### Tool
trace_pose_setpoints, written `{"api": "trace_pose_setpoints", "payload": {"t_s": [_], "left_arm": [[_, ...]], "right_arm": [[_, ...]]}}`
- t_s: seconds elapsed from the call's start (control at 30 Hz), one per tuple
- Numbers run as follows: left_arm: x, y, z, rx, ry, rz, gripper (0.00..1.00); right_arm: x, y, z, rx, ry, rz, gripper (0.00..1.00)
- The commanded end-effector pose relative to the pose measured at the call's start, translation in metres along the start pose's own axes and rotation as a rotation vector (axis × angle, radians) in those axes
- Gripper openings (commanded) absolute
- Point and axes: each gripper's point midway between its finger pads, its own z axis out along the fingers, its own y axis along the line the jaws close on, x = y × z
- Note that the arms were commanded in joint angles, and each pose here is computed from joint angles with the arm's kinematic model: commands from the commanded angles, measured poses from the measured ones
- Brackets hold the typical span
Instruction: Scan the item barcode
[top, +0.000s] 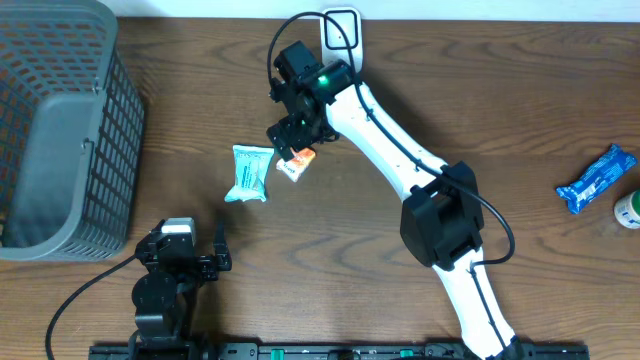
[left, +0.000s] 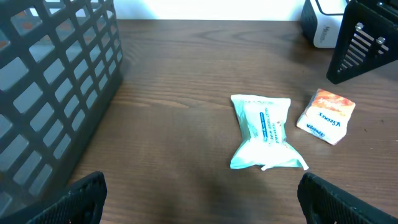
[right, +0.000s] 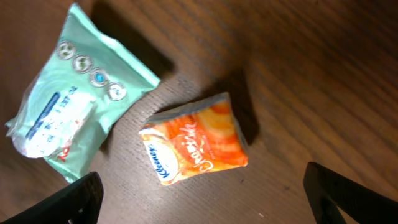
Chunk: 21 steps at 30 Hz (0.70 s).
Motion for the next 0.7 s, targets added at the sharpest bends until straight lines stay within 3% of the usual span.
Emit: {"api": "trace_pose_setpoints", "payload": {"t_s": [0.0,0.37,0.67], "left_arm": [[0.010,0.003,0.003,-0.018,0.024,0.013,0.98],[0.010,0.003,0.003,-0.019,0.024,0.013,0.98],[0.010,0.003,0.003,-0.019,0.024,0.013,0.98]], "right_arm": [[-0.003,0.000,0.009,-0.002,-0.010,-0.029,0.99],[0.015,0.013,0.045,0.001,0.069,-0.207,0.99],[0.026,0.007,0.075,0.004,0.121,-0.232,0.99]]}}
